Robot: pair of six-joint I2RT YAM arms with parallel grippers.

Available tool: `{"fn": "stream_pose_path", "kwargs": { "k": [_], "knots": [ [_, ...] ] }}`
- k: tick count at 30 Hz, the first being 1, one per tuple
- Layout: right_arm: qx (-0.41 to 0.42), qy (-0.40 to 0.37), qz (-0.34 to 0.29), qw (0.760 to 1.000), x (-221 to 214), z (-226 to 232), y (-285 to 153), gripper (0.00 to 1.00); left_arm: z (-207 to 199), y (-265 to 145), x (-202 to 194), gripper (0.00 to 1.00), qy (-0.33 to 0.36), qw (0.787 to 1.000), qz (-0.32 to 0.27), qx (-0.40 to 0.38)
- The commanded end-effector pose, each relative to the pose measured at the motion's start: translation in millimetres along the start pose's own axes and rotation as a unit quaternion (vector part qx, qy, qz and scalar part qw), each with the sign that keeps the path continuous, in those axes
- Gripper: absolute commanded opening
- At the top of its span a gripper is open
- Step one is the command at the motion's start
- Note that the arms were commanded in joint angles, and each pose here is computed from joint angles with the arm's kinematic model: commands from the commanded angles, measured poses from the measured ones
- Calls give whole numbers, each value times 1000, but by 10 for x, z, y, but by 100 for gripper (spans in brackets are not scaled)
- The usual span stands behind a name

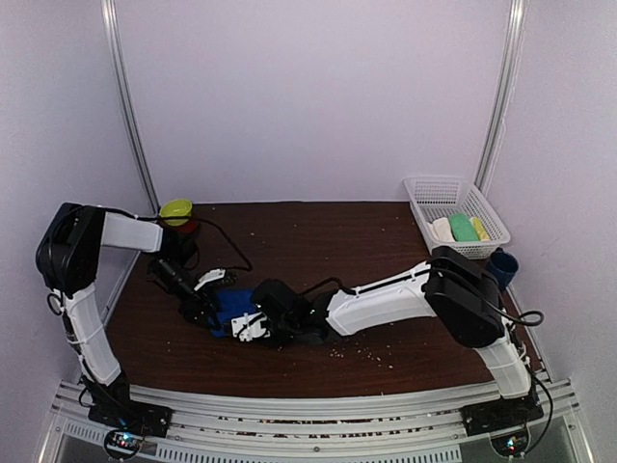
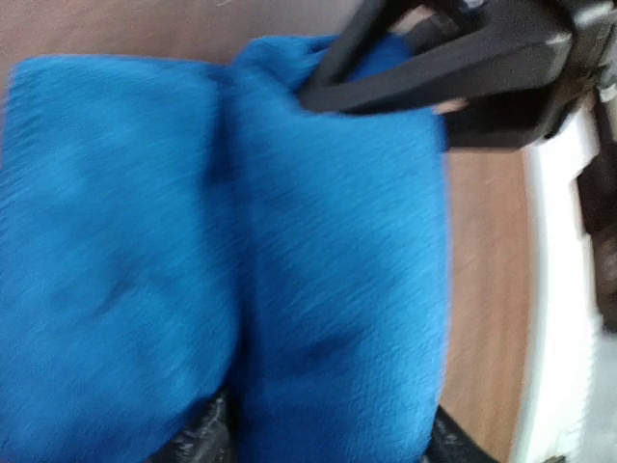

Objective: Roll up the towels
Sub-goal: Roll the towel at the center of the board.

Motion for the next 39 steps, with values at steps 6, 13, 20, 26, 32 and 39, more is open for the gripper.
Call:
{"fn": "stream_pose_path", "kwargs": {
  "k": [6,13,20,26,32,39],
  "knots": [
    [168,50,17,984,-4,318,-5,6,-113,-626,10,81,63,973,-49,215],
    [257,116,37,959,139,313,37,8,-418,-589,-214,89,142,943,-91,287],
    [333,170,46,926,276,306,25,16,-633,-448,-421,95,194,924,-126,305],
    [318,206,79,922,279,234,65,17,-877,-539,-451,98,251,879,-178,363],
    [284,256,136,914,83,131,32,12,-769,-590,-342,98,245,889,-163,350],
    [275,287,174,901,-186,108,-182,10,-748,-667,-237,98,279,885,-150,342]
  ]
}}
Point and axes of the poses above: each gripper's point midway between its finger pads, its own y axis out along the fingers, its own z axis along the line the jaws close on, x = y × z, the point moved 9 cm from there along -y, back along the fingers, and after that the axes turned 7 degrees about -y, right-handed, at the moved point
